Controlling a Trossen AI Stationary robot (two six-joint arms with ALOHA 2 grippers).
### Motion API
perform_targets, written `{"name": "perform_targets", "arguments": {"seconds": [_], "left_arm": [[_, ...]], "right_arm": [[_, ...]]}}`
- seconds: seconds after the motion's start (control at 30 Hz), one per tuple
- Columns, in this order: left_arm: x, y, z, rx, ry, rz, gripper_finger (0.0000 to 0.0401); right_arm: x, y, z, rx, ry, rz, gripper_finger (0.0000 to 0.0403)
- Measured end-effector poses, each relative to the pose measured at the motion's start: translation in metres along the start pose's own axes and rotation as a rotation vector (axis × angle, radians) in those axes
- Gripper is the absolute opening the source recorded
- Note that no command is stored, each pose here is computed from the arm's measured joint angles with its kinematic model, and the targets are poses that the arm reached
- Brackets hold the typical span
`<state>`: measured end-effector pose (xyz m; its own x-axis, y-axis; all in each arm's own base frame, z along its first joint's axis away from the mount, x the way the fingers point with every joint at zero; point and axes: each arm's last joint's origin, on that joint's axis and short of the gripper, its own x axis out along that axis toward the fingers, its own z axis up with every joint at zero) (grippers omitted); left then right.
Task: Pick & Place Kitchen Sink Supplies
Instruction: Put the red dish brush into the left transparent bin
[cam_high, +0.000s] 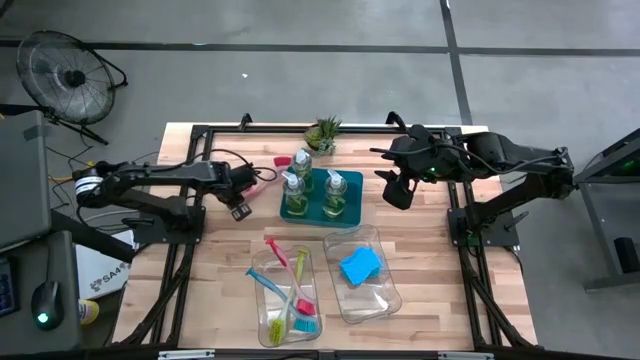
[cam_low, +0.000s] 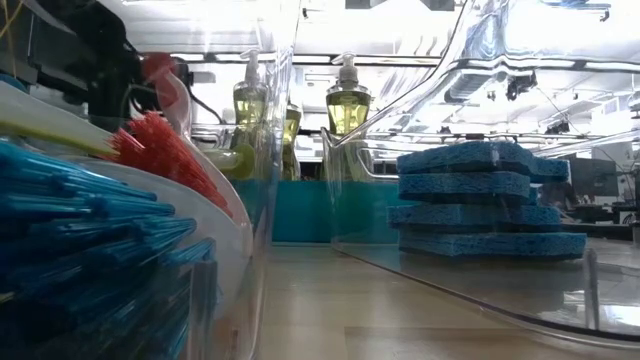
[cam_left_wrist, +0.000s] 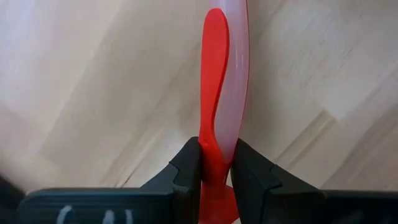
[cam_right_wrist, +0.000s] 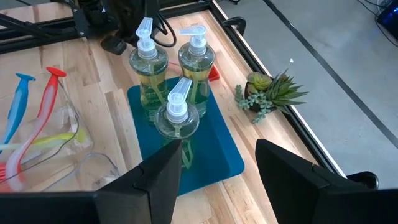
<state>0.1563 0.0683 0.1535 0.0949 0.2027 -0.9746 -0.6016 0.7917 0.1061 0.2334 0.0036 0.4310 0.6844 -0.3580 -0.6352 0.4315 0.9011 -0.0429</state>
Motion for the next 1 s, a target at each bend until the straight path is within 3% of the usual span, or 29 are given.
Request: {"name": "perform_targets", "arguments": {"seconds": [0.33, 0.73, 1.0], "left_arm": [[-0.018, 0.006, -0.009, -0.036, -0.060, 0.013, 0.0054], [-0.049, 0.015, -0.019, -0.094, -0.269, -0.002, 0.0053], [-0.102, 0.022, -0.013, -0.050, -0.466, -0.013, 0.0053]], "right_arm": [[0.000, 0.000, 0.000, 0.001, -0.001, -0.003, 0.0200], [0.000, 0.000, 0.000, 0.000, -0.003, -0.010, 0.0200], [0.000, 0.000, 0.000, -0.005, -0.004, -0.011, 0.0200]]}}
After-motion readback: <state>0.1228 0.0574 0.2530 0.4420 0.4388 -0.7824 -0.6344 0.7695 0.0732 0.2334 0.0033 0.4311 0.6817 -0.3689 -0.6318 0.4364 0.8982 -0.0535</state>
